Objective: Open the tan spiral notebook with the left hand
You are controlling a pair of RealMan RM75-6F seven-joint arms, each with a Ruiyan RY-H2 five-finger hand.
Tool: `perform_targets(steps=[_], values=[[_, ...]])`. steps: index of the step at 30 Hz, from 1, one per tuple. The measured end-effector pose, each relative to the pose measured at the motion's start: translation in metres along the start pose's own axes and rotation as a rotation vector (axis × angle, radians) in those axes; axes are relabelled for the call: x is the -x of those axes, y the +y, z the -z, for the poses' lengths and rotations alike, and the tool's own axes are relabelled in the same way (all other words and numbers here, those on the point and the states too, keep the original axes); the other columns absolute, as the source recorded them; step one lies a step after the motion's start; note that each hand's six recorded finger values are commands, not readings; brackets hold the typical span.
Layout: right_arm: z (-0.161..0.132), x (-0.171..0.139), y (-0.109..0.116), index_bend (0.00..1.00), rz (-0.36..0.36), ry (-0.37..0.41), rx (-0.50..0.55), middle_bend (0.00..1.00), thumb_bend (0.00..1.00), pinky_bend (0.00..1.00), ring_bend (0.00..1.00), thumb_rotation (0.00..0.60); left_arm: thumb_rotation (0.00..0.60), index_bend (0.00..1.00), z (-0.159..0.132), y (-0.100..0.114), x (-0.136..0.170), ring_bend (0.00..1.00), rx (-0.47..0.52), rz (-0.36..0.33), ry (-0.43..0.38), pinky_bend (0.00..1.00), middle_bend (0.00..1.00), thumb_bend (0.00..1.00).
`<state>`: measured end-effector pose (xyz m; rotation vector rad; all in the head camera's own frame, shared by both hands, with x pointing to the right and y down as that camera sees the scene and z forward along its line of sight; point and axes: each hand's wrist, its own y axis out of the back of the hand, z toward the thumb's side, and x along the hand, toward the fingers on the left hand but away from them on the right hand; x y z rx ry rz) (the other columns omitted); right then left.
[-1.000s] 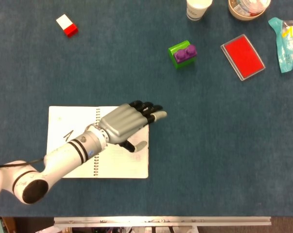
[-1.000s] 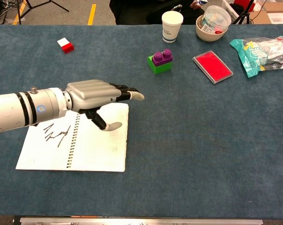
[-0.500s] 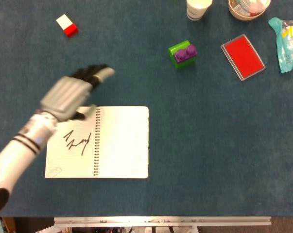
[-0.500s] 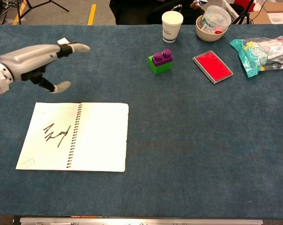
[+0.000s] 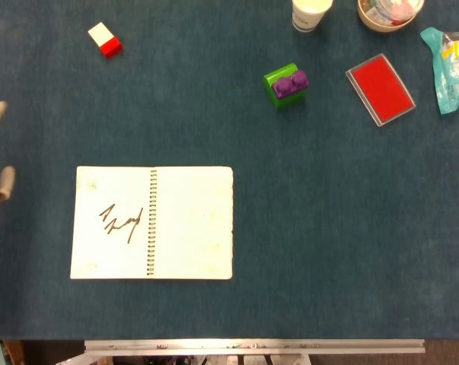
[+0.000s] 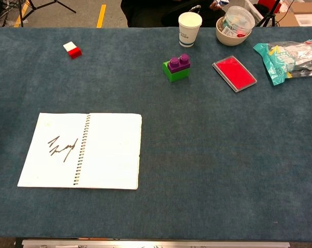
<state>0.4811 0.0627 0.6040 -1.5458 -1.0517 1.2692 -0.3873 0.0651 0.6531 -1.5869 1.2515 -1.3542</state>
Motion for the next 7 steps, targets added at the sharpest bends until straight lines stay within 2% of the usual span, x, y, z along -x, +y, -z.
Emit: perform_targets(steps=[7], values=[[-0.006, 0.001, 0.0, 0.23, -0.008, 0.015, 0.004, 0.28, 0.39, 0.29, 0.21, 0.6, 0.6, 0.03, 0.02, 0.001, 0.031, 0.0, -0.023, -0.035, 0.045, 0.11, 0.03, 0.39]])
